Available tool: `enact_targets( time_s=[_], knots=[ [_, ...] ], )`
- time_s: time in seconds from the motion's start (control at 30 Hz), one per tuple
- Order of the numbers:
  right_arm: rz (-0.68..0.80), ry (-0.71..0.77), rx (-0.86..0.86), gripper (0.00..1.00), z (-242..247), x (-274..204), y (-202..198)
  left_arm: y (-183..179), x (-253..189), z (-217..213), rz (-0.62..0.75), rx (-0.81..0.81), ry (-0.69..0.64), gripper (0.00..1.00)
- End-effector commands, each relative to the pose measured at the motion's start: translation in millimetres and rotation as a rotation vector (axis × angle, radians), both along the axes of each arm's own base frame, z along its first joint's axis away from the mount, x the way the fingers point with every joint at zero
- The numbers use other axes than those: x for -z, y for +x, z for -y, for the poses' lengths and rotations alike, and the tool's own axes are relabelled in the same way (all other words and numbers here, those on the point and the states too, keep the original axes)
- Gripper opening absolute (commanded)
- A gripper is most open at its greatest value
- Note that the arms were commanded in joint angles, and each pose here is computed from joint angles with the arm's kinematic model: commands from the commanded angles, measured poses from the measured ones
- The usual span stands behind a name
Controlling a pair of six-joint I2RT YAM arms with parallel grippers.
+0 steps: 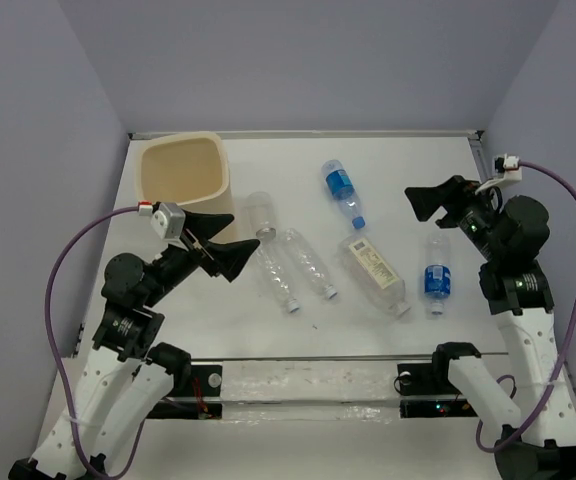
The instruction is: Put the plastic bottles in the bin
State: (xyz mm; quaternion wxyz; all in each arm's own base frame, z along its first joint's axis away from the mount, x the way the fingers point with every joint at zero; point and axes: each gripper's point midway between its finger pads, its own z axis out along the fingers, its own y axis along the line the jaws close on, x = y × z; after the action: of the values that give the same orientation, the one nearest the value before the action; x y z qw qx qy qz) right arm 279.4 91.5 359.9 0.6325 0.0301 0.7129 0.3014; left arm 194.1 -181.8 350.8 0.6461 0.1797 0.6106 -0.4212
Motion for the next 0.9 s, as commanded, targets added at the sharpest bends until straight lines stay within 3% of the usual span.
enact_targets(
  time_s=[0.0, 0.17, 0.33, 0.43, 0.53, 0.57, 0.6, 0.67, 0.7, 0.87],
  knots=[
    [0.042, 0.009, -0.019, 0.88, -3, -6, 1, -11, -31, 2, 0.076, 0.038, -0.049, 0.99],
    [0.019, 0.01, -0.021, 0.84, -4, 6, 5, -13, -50, 7, 0.087, 0.077, -0.119, 0.99],
    [0.032, 0.015, -0.013, 0.78, -3, 7, 2, 18, -47, 42, -0.021, 0.132, -0.125, 0.99],
    [0.026, 0.012, 0.017, 0.72, 2, 12, 4, 35, -33, 67, -0.087, 0.072, -0.097, 0.99],
    [0.029, 0.012, 0.047, 0.69, 7, 15, 1, 59, -25, 88, -0.13, -0.06, -0.019, 0.99],
    [0.027, 0.015, 0.054, 0.68, 8, 19, -1, 78, -15, 82, -0.156, -0.191, 0.009, 0.99],
    [0.028, 0.015, 0.063, 0.68, 10, 19, -1, 87, 16, 93, -0.211, -0.234, 0.118, 0.99],
    [0.027, 0.003, 0.073, 0.68, 12, 24, -2, 111, 28, 81, -0.247, -0.414, 0.176, 0.99],
    [0.024, -0.003, 0.074, 0.68, 12, 26, -2, 122, 54, 83, -0.287, -0.463, 0.252, 0.99],
    [0.004, -0.012, 0.042, 0.7, 7, 35, -3, 158, 96, 65, -0.323, -0.722, 0.399, 0.98]
  ],
)
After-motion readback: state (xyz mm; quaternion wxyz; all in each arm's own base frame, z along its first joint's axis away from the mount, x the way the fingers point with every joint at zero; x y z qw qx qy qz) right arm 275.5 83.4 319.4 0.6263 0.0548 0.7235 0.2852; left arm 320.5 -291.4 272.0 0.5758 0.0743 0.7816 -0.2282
